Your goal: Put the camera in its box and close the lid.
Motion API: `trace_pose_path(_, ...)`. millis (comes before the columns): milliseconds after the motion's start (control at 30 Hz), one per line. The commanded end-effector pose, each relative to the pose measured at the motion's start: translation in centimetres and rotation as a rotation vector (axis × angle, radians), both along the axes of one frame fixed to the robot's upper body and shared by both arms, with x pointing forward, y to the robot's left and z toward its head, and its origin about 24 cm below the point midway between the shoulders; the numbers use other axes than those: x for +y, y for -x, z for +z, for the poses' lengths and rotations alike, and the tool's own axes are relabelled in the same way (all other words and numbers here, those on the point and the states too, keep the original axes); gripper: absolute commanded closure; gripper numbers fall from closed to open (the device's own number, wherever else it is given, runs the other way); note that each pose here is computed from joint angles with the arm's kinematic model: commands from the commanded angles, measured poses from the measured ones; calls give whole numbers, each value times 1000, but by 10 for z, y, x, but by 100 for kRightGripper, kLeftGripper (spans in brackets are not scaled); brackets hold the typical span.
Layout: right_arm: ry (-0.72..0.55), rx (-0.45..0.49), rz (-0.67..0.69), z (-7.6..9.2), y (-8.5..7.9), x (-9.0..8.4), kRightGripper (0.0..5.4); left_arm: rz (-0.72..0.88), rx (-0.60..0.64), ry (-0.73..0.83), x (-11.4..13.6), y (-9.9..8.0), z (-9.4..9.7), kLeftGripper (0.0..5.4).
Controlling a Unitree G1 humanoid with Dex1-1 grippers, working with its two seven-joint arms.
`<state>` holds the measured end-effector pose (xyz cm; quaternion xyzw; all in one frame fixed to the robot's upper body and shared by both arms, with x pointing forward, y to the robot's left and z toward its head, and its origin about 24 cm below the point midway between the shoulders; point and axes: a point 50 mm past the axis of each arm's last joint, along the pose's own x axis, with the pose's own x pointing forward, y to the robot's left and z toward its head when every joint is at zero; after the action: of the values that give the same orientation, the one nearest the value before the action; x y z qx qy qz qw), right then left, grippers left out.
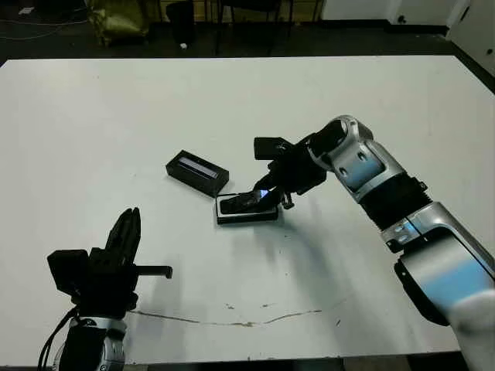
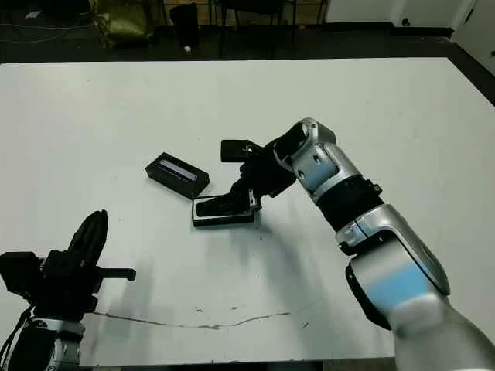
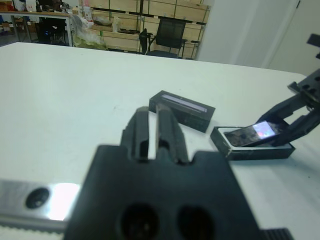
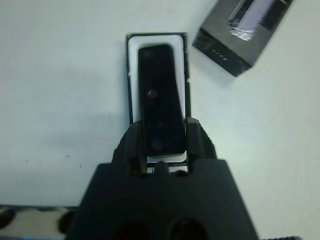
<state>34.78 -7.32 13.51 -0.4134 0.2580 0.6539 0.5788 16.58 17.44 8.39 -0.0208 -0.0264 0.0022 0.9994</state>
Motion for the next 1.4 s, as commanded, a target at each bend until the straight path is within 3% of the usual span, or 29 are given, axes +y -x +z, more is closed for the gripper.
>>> trace_pose_path(33,9,18,101,-6,7,8,376,23,65,6,4,8,-11,540)
trace_pose_path(200,15,-44,127,-5,5,4,267,20,65,1,3,8,-10,540)
trace_pose_path(600,10,-86,137,-3,4,2,4,19,61,-4,3,7,-11,540)
trace_pose_path(767,-66,-115,96,12,-1,-5,4,19,61,20,3,8,-11,540)
trace_pose_path(933,-204,-86,30,36,-4,-15,4,27,63,-5,3,7,-11,540)
trace_pose_path(1167,-440,-118,-49,77,8,-31,4,17,51,-12,5,5,-11,540)
trace_pose_path(1300,-626,-163,-196,80,18,-36,4,18,57,-5,4,5,-11,540)
trace_pose_path(1400,-731,-258,-334,73,29,-37,4,17,51,-1,4,5,-10,540)
